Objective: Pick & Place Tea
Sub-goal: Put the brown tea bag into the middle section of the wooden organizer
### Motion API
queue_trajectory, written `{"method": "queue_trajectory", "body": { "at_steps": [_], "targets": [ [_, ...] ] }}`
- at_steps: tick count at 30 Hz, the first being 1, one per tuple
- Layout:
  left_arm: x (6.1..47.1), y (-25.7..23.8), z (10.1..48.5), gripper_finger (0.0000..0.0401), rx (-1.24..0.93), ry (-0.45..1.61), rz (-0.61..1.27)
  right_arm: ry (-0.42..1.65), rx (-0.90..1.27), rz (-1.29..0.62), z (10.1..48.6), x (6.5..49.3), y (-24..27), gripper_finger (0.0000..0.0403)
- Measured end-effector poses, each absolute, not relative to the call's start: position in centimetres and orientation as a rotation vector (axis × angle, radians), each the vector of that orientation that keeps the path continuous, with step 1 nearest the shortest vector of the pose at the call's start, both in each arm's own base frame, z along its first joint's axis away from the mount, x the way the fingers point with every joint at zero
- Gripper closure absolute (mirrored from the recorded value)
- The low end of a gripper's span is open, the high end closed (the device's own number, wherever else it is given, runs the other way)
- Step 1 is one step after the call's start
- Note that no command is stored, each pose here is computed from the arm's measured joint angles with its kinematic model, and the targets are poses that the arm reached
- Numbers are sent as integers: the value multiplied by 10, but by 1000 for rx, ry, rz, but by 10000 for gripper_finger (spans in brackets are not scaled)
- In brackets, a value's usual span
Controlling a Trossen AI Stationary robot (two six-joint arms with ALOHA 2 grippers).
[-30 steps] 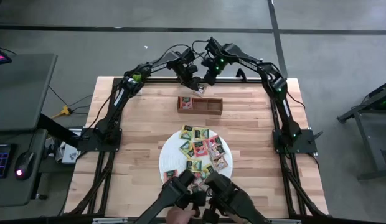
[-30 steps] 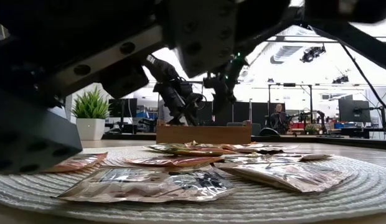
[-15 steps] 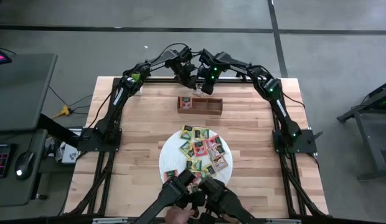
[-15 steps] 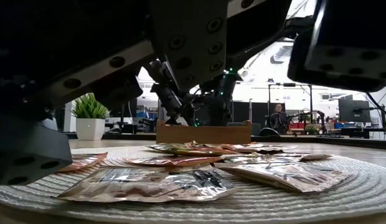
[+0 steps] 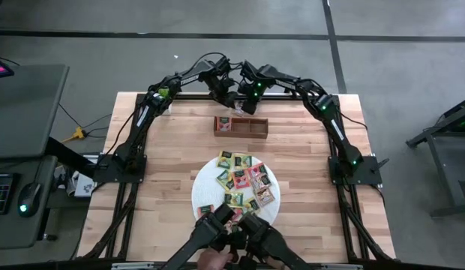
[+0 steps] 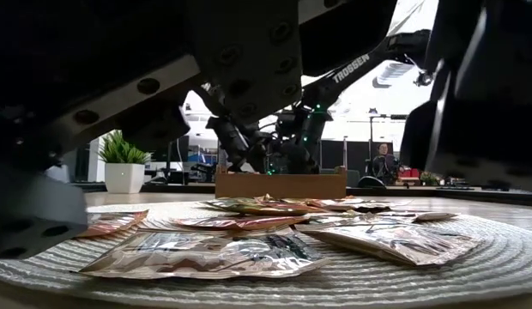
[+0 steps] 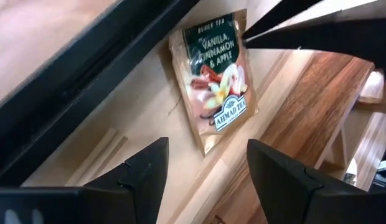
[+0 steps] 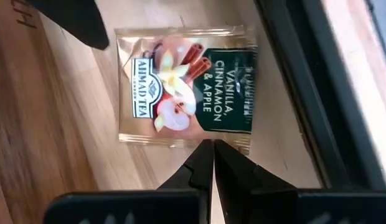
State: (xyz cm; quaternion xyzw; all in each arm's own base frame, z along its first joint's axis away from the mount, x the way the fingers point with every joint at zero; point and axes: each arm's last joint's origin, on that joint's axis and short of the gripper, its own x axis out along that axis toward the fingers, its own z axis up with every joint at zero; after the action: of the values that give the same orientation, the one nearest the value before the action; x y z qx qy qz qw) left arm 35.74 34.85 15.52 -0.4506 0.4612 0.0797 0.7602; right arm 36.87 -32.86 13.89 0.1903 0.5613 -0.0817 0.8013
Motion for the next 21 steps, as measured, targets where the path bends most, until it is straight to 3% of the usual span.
{"method": "queue_trajectory", "body": {
  "at_steps": [21],
  "targets": [
    [357,347,155,187,-938,1009,136,1137,389,-121,138,375,-329,391]
  ]
}}
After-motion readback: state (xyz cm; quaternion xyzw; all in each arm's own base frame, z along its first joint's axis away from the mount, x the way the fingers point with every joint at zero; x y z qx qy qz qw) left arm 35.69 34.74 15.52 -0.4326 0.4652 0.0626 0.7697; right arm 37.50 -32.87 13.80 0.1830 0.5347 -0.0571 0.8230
